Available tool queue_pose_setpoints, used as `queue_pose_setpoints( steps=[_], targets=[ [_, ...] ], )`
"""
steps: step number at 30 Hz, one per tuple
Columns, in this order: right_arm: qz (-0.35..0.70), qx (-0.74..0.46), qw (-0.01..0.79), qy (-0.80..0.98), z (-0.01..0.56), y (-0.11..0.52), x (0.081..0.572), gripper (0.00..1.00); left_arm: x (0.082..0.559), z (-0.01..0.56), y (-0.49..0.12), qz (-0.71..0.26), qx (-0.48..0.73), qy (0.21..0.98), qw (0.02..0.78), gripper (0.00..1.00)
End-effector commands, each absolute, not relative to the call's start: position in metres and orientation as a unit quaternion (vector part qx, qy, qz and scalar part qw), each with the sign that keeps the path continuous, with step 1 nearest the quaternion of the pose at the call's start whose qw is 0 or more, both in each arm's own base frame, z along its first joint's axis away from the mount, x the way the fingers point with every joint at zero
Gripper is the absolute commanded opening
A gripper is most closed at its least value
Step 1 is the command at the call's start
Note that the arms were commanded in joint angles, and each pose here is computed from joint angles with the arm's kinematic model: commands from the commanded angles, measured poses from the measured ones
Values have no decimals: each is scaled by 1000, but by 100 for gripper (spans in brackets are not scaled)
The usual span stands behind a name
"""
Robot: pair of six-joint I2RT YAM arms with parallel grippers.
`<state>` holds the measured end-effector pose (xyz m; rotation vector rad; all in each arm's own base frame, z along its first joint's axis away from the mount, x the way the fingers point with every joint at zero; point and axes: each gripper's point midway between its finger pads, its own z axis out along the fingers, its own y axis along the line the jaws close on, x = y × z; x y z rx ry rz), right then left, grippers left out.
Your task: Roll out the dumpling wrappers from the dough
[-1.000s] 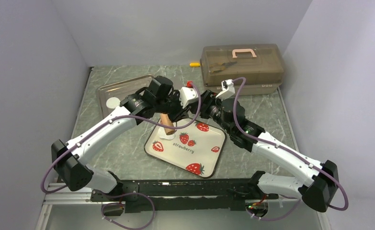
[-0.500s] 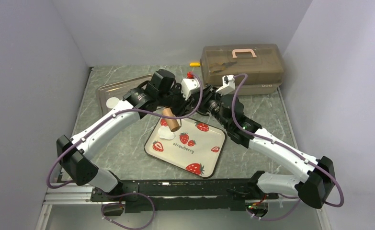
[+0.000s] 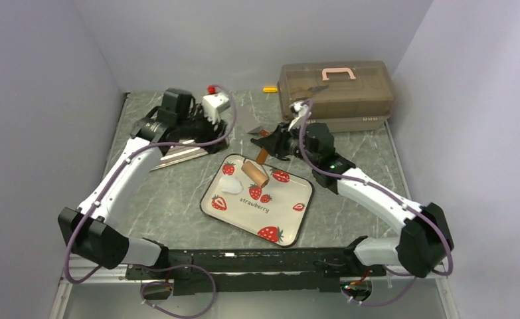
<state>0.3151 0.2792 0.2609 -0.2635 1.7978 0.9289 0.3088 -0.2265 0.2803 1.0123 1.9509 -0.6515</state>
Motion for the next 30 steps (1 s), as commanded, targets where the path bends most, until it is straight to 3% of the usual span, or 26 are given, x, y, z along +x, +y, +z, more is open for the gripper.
queue_pose_setpoints(
  steps=[1, 4, 7, 13, 23, 30],
  targets=[
    [428, -187, 570, 676, 300, 320, 321, 0, 308, 183, -142, -139, 251, 906, 310, 58],
    [440, -200, 571, 663, 298, 348, 321, 0, 287, 133, -131, -136, 215, 934, 250, 61],
    [455, -178, 579, 652, 292, 359, 327, 0, 277, 102, -132, -148, 167, 947, 229, 75],
    [481, -175, 571, 642, 273, 383, 343, 0, 277, 60, -137, -155, 115, 961, 200, 73],
    [472, -133, 496, 717, 191, 393, 361, 0, 265, 9, -135, -148, 75, 976, 142, 53],
    [433, -112, 465, 764, 154, 364, 348, 0, 252, -1, -139, -169, 67, 975, 129, 20]
  ],
)
